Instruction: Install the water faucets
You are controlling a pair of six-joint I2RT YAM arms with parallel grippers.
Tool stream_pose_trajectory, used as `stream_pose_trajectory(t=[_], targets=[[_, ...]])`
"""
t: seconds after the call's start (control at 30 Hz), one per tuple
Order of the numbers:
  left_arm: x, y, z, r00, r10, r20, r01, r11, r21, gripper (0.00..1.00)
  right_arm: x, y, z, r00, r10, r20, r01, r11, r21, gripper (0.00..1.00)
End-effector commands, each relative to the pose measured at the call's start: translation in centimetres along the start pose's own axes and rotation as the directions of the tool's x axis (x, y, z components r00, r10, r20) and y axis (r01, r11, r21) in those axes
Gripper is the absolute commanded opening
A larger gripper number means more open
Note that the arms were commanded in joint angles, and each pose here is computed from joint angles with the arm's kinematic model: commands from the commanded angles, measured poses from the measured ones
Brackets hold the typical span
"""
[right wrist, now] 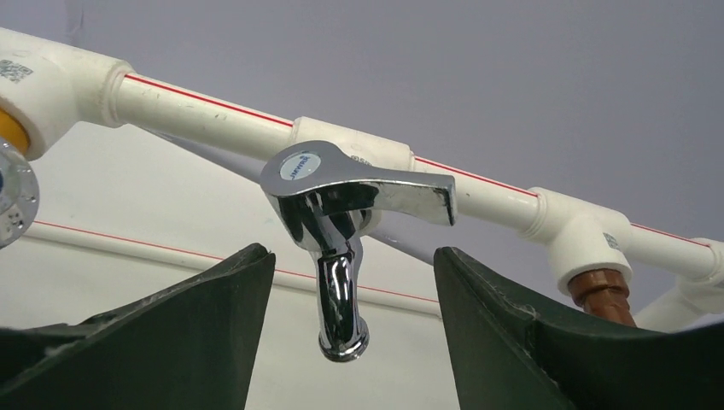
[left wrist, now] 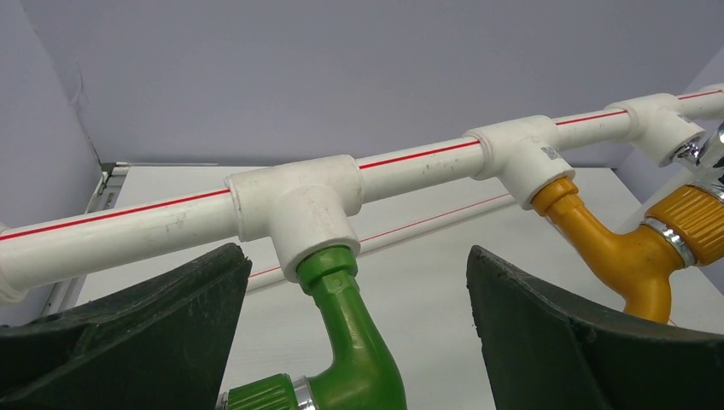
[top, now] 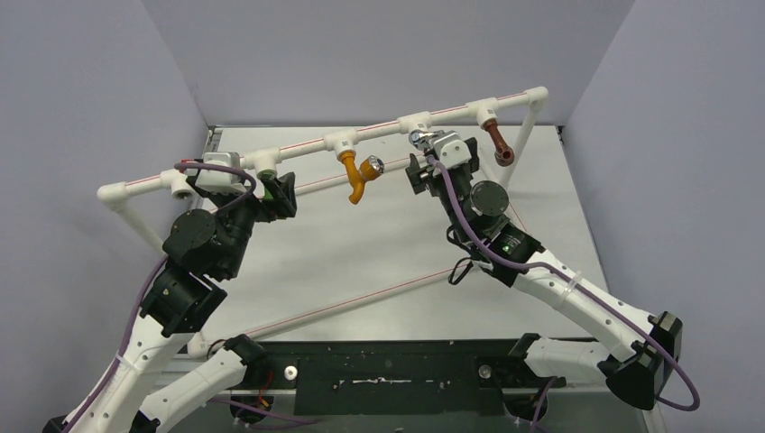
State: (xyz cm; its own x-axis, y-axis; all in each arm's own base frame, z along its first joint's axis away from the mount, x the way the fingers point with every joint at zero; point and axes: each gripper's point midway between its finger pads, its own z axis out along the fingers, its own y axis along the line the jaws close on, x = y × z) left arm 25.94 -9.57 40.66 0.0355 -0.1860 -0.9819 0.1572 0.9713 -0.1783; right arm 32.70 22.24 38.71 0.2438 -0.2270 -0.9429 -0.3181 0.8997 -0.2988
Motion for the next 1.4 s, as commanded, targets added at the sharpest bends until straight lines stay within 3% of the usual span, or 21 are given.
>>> stream_pose_trajectory(t=[0.0, 0.23, 0.4, 0.53, 0.6, 0.67, 0.8, 0.97, 1.17, 1.37], targets=[[-1.5, -0.6, -0.1, 0.998, -0.034, 0.052, 0.032, 0.999, 0.032, 0.97, -2.5, -1.7, 1.1, 0.999, 0.019, 0.048, -0.023, 0.996, 0.081, 0.69], [-1.6, -0.7, -0.3, 0.998, -0.035, 0.055, 0.033, 0.999, 0.035, 0.97, -2.4, -2.0, 2.5, 0.996, 0.054, 0.067, -0.062, 0.99, 0.126, 0.58], [-1.7, -0.7, -0.3, 0.998, -0.036, 0.056, 0.034, 0.999, 0.037, 0.97, -2.6, -1.8, 3.2, 0.989, 0.104, 0.102, -0.116, 0.985, 0.129, 0.43], [-1.7, -0.7, -0.4, 0.998, -0.037, 0.057, 0.035, 0.999, 0.038, 0.97, -2.7, -1.7, 3.9, 0.983, 0.145, 0.113, -0.159, 0.979, 0.129, 0.39], [-1.7, -0.7, -0.4, 0.998, -0.036, 0.058, 0.034, 0.999, 0.036, 0.97, -2.8, -1.7, 4.1, 0.977, 0.173, 0.125, -0.189, 0.973, 0.131, 0.28], [-1.7, -0.7, -0.4, 0.998, -0.036, 0.058, 0.034, 0.999, 0.036, 0.97, -3.1, -2.0, 4.2, 0.968, 0.205, 0.144, -0.225, 0.965, 0.138, 0.02], [-1.7, -0.7, -0.4, 0.998, -0.036, 0.057, 0.033, 0.999, 0.036, 0.97, -3.6, -3.0, 3.6, 0.93, 0.303, 0.21, -0.338, 0.927, 0.161, 0.0], [-1.7, -0.6, -0.4, 0.998, -0.036, 0.058, 0.034, 0.999, 0.032, 0.97, -3.3, -4.3, 2.9, 0.818, 0.497, 0.289, -0.553, 0.817, 0.164, 0.0], [-1.8, -0.6, -0.4, 0.997, -0.037, 0.061, 0.035, 0.999, 0.033, 0.97, -2.2, -5.2, 2.1, 0.609, 0.697, 0.38, -0.783, 0.604, 0.146, 0.0], [-1.8, -0.6, -0.5, 0.997, -0.039, 0.061, 0.037, 0.999, 0.034, 0.97, -0.7, -6.1, 1.2, 0.427, 0.785, 0.448, -0.902, 0.407, 0.147, 0.0]])
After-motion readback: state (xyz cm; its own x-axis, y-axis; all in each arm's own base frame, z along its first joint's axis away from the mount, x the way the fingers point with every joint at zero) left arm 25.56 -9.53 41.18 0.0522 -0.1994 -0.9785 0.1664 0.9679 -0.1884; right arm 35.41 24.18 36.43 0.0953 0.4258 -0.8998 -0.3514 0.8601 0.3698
